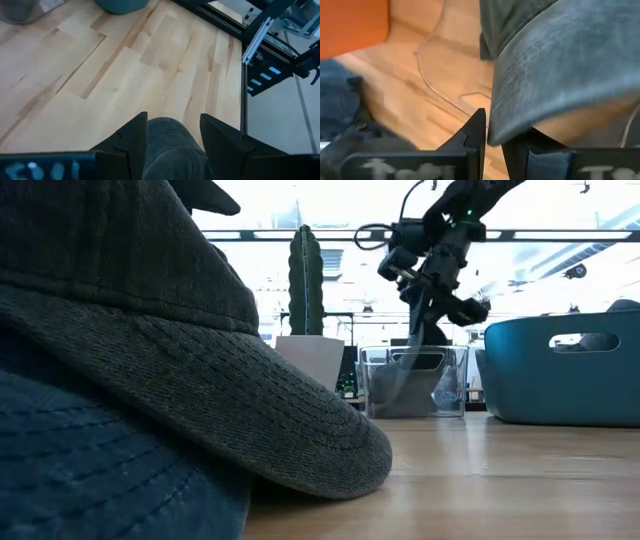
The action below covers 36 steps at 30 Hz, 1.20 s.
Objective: Pick & Place hat
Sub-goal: Put the right gray cap into the transparent bin, then put the black cap into the blue bin
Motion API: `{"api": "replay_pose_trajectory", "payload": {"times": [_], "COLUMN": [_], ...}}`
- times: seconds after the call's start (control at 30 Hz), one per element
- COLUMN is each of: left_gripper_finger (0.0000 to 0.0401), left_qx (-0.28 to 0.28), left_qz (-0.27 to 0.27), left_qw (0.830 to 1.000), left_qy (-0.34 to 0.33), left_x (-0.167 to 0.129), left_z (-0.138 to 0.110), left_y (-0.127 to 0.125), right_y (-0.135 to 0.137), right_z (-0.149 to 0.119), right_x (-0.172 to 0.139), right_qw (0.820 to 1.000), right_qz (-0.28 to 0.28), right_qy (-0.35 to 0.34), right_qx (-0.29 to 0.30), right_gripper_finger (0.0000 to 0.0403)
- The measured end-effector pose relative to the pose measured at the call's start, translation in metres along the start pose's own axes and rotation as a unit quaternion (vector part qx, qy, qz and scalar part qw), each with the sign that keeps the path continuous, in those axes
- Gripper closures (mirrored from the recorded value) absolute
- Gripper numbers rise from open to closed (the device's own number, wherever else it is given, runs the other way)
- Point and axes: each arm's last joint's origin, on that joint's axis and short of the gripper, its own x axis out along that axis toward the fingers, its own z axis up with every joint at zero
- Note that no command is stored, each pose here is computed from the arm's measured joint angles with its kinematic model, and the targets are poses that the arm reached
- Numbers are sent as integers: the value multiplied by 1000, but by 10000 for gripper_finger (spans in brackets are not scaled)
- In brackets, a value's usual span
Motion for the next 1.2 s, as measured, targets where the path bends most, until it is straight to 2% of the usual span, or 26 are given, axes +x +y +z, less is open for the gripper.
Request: {"api": "replay_pose_trajectory", "payload": {"times": [0.07, 0.27, 0.47, 0.6, 0.73, 0.9, 1.1, 1.2], "left_gripper_finger": [227, 227, 227, 227, 227, 227, 227, 227], "left_qx": [0, 2, 9, 23, 32, 42, 66, 64], "left_qz": [3, 7, 15, 19, 36, 56, 31, -20], "left_qw": [1000, 1000, 1000, 1000, 999, 997, 997, 993], "left_qy": [-3, -2, 0, 4, 20, 38, 38, 98], "left_x": [0, 0, 0, 0, -3, -13, -34, -45], "left_z": [0, 0, -1, -1, -3, -3, 6, 5], "left_y": [0, 1, 2, 3, 8, 15, 18, 19], "right_y": [-3, -6, -7, -7, -3, 10, 40, 63], "right_z": [2, -3, -15, -34, -66, -114, -164, -186], "right_x": [0, -21, -47, -72, -97, -109, -86, -64], "right_qw": [1000, 994, 989, 984, 983, 986, 988, 985], "right_qz": [-7, -76, -109, -128, -102, -41, -9, 24], "right_qy": [0, -78, -99, -119, -139, -137, -87, -64], "right_qx": [3, -14, -29, -39, -65, -80, -124, -160], "right_gripper_finger": [356, 341, 285, 246, 224, 222, 225, 225]}}
